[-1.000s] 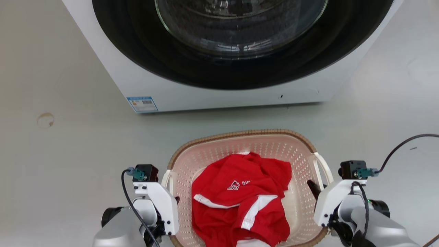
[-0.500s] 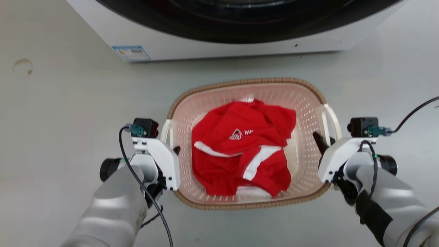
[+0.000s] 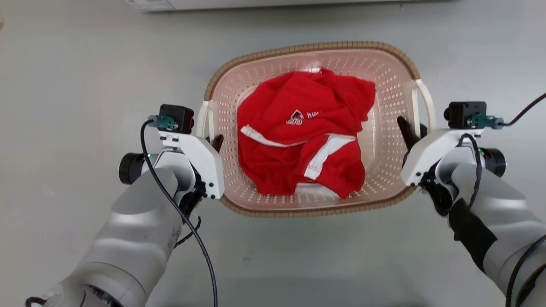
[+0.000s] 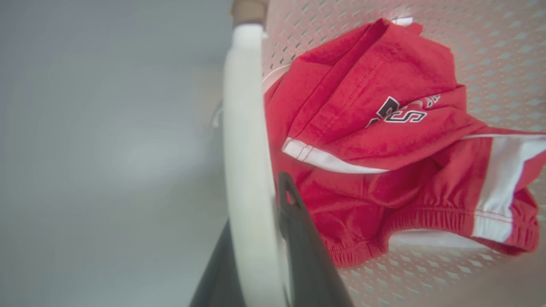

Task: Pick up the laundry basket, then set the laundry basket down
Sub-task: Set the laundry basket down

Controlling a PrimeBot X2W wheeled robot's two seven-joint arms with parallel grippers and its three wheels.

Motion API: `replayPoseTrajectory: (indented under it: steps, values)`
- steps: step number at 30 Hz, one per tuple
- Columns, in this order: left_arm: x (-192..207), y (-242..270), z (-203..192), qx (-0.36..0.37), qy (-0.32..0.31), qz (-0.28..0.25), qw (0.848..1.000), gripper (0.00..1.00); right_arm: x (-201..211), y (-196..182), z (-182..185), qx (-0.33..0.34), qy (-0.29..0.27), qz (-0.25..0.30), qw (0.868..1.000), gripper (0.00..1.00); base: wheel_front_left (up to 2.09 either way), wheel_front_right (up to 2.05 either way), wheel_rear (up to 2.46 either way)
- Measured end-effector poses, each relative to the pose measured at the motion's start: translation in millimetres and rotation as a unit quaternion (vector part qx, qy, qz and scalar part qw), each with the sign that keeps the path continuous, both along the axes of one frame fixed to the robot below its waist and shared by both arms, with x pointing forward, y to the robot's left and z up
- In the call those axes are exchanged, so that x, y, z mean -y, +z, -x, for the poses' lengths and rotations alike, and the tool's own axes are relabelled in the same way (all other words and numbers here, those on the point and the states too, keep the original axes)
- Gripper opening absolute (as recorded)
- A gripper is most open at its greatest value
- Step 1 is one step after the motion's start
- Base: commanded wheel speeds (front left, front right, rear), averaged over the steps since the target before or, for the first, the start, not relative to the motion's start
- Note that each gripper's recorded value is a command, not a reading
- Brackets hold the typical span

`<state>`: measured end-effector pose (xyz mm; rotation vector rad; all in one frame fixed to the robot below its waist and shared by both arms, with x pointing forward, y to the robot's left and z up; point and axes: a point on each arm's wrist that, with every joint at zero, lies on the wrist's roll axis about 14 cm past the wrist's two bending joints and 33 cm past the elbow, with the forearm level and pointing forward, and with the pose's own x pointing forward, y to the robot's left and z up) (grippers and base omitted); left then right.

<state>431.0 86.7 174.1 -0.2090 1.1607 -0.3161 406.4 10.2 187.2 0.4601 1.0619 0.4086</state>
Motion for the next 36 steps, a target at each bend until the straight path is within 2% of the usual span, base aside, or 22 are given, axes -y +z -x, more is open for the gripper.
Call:
replayPoseTrajectory:
  steps: [13,36]
  values:
    - [1,-34,-20,0.018,0.000,-0.003,1.000,0.00,2,-36,-24,0.003,-0.008,0.003,1.000,0.00,0.00,0.00,0.00]
    - [3,-57,-29,0.027,-0.014,-0.007,1.000,0.00,13,-61,-36,0.023,-0.021,0.009,0.999,0.00,0.00,0.00,0.00]
